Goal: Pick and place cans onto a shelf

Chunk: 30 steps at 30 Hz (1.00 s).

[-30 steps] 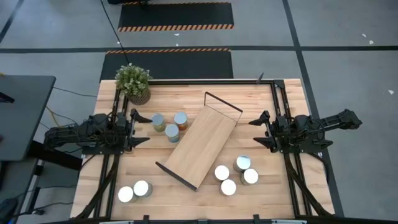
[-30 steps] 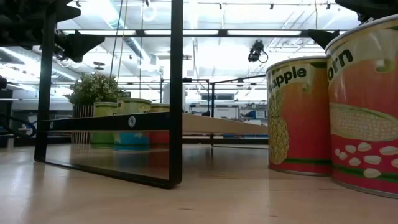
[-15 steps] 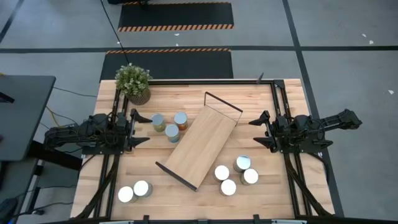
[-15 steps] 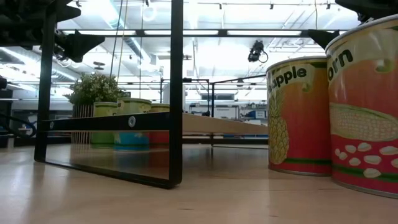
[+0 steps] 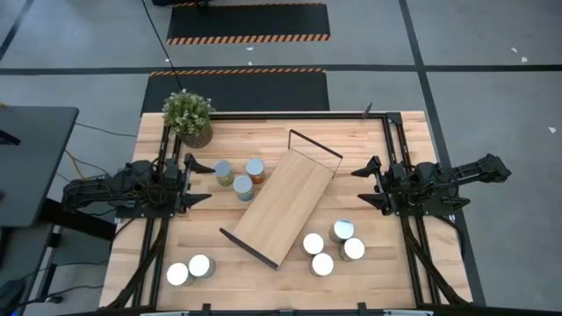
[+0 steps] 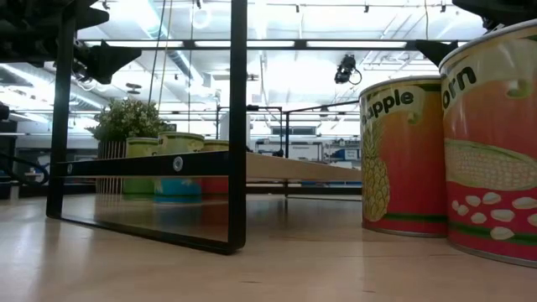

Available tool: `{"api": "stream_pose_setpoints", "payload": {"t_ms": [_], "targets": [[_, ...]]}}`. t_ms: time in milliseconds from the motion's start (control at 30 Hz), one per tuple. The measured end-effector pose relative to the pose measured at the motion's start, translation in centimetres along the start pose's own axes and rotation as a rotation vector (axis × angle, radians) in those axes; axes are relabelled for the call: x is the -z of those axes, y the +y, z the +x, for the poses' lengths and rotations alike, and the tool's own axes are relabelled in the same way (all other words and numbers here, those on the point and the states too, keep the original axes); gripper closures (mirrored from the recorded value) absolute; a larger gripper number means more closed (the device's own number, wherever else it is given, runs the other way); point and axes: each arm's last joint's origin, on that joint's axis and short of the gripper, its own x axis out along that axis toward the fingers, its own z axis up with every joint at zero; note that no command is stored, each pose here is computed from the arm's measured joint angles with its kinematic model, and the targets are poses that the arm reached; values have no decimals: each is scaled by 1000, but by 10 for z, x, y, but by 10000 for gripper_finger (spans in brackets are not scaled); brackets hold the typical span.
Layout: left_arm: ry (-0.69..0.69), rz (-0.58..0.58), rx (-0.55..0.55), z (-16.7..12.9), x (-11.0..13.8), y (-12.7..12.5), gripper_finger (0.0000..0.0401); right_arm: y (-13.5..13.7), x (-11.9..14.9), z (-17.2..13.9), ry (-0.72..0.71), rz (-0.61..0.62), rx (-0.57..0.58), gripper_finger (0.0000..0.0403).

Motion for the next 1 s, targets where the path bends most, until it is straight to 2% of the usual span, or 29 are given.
{"api": "stream_pose_setpoints", "payload": {"t_ms": [867, 933, 1000], "targets": [[0, 0, 0, 0, 0, 0, 9, 0, 0, 0, -1, 0, 0, 30], [-5, 7, -5, 0, 0, 0, 9, 0, -2, 0, -22, 19, -4, 30], [-52, 50, -55, 0, -5, 1, 9, 1, -6, 0, -58, 78, -23, 30]]}}
